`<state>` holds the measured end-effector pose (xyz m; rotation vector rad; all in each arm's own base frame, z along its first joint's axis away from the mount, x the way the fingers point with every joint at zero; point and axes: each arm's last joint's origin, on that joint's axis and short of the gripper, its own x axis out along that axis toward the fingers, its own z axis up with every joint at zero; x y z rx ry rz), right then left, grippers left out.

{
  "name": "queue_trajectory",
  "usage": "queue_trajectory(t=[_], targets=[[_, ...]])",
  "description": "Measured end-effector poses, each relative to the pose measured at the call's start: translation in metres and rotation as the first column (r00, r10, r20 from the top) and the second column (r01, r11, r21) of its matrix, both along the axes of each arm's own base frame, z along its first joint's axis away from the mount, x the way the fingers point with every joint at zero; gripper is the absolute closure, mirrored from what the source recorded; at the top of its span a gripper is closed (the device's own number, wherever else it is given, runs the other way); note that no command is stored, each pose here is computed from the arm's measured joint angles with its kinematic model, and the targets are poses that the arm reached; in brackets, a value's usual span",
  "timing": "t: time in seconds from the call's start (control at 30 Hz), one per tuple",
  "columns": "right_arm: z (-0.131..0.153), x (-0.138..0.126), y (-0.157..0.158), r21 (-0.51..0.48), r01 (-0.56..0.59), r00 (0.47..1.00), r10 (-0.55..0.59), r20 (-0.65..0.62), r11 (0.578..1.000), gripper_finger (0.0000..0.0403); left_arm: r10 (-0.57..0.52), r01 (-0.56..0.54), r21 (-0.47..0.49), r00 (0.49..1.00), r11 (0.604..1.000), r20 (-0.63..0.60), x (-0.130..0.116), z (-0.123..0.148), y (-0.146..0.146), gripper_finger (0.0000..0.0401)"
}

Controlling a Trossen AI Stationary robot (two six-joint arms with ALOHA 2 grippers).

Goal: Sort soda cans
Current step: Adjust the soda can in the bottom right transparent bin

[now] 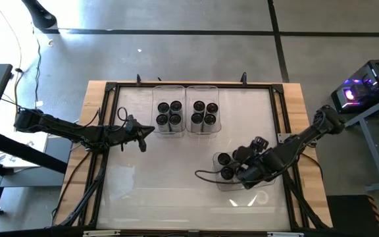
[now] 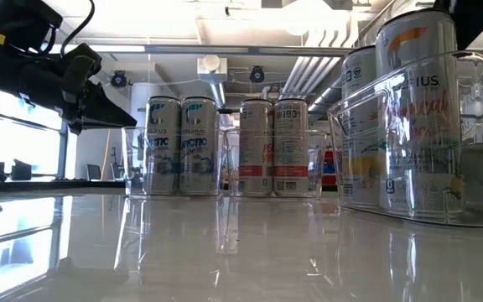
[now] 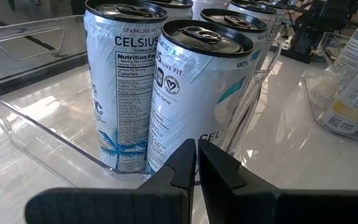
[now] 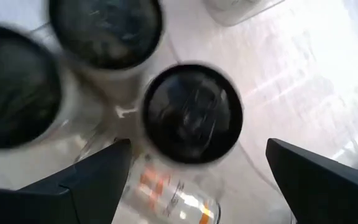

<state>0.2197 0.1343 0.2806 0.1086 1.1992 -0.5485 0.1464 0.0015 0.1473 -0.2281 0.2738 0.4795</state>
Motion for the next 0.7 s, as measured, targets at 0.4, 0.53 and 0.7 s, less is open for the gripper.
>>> queue_trajectory(t=[0.4,0.53,0.7], targets=[[-0.012,-0.037,0.017,0.138,-0.243,0.896,0.277,-0.348,0.96,0.0037,-0.002,0.002,0.0,1.0,1.0,-0.001,0.0,0.0,0.0,0.0387],[-0.047,-0.044,0.009,0.163,-0.287,0.844,0.329,-0.423,0.944,0.0037,-0.007,0.007,-0.002,1.0,1.0,-0.003,0.0,0.0,0.0,0.0387],[-0.077,-0.042,0.002,0.248,-0.353,0.802,0.428,-0.417,0.902,0.0037,-0.009,0.009,-0.003,1.0,1.0,-0.003,0.0,0.0,0.0,0.0387]])
